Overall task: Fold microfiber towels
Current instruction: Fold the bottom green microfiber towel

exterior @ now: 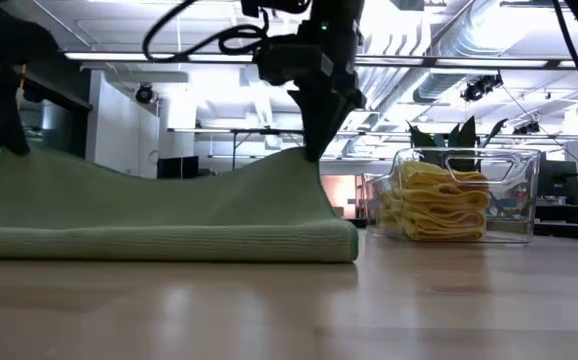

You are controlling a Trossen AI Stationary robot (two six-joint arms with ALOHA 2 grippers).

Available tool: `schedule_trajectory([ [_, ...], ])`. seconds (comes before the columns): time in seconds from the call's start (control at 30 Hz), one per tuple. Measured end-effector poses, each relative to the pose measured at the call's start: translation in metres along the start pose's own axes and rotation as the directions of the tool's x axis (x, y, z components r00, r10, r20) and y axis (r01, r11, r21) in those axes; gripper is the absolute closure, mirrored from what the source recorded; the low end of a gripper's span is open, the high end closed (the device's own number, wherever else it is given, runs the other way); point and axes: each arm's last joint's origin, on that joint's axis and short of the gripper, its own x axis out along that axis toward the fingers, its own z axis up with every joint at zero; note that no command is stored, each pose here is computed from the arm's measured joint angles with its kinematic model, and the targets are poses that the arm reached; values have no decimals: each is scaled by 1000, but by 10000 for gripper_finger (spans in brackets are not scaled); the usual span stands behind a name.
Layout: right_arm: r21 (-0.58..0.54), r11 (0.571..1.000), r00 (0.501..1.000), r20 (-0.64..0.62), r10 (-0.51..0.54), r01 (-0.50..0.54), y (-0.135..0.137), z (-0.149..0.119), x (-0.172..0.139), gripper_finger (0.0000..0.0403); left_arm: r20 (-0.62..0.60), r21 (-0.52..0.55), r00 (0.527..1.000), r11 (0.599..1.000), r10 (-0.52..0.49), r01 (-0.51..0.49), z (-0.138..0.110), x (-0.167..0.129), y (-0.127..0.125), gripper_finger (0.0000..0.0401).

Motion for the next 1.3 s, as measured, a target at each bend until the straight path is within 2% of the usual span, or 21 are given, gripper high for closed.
schedule_trajectory([
  [0.3, 36, 999, 1000, -12, -5, 6, -2, 0, 1, 403, 15, -6, 999, 1000, 31, -31, 3, 6, 2, 401],
  [0.73, 42, 999, 1000, 6, -10, 9, -2, 1, 0, 402, 23, 104, 998, 993, 52, -54, 7, 10, 0, 395],
  [0.97, 68, 996, 998, 32, -60, 57, -3, 2, 0, 402, 37, 148, 997, 986, 68, -73, 12, 13, -2, 394],
  [1.3, 80, 994, 997, 28, -71, 68, -9, 4, 1, 400, 42, 161, 995, 982, 92, -97, 17, 17, -3, 393],
])
